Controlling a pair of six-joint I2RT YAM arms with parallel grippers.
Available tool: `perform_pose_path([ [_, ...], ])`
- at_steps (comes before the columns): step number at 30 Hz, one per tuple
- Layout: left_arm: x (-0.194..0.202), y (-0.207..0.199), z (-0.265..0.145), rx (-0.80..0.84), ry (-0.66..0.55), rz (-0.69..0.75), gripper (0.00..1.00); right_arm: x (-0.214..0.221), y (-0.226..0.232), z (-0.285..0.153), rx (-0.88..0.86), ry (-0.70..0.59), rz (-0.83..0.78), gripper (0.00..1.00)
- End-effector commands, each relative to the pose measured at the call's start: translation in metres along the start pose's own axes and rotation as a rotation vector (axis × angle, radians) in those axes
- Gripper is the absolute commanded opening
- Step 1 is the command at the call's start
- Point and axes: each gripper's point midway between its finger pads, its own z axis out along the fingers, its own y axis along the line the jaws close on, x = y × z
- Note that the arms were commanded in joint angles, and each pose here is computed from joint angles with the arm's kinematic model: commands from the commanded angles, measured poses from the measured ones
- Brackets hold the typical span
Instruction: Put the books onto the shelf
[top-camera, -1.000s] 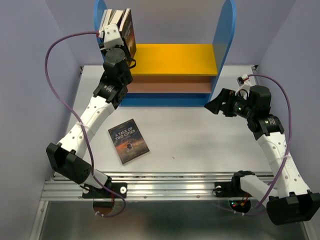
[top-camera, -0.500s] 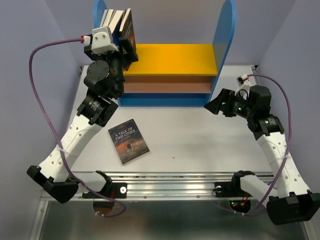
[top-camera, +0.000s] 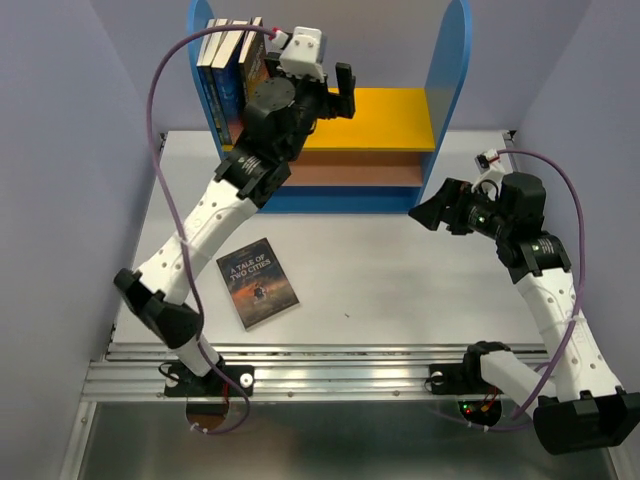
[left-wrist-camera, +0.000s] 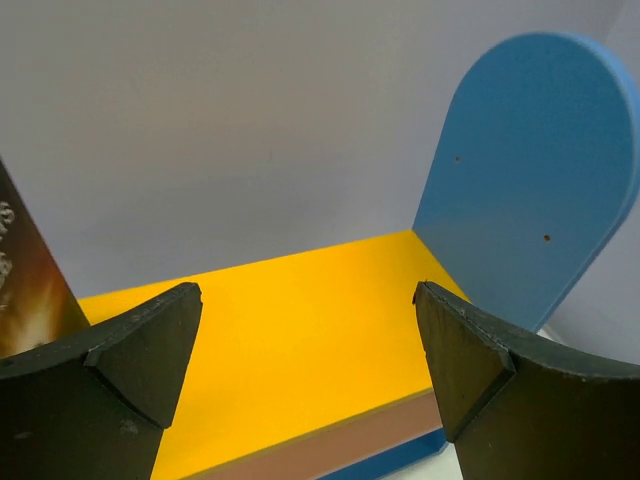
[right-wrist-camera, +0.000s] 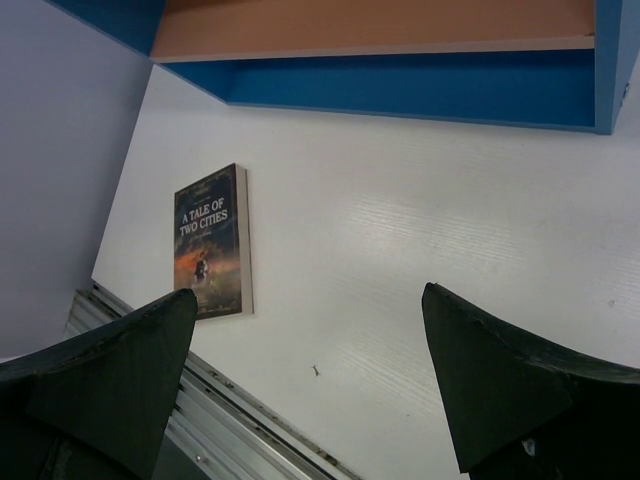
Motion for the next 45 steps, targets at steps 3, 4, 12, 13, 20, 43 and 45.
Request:
perform_pose_path([
  [3,-0.005,0.003,0.041,-0.074,-0.021,-0.006,0.99,-0.019,0.013,-0.010,-0.019,-0.067,-0.062,1.00],
  [4,0.022,0.007,0.055,-0.107,0.033,0.014,0.99,-0.019,0.012,-0.010,-0.018,-0.067,-0.062,1.00],
  [12,0.065,0.075,0.093,-0.375,0.069,0.009,0.99,-0.019,0.008,-0.012,0.007,-0.079,-0.064,1.00],
  [13,0.067,0.084,0.094,-0.411,0.064,0.019,0.99,-0.020,0.009,-0.012,0.004,-0.079,-0.065,1.00],
  [20,0.084,0.145,0.099,-0.627,0.046,0.094,0.99,-0.018,0.009,-0.011,-0.001,-0.072,-0.066,1.00],
  [43,0.102,0.178,0.137,-0.613,-0.051,0.158,0.99,-0.016,0.007,-0.009,-0.007,-0.077,-0.061,1.00],
  [45,0.105,0.184,0.135,-0.638,-0.042,0.166,0.99,-0.015,0.007,-0.009,-0.004,-0.078,-0.062,1.00],
])
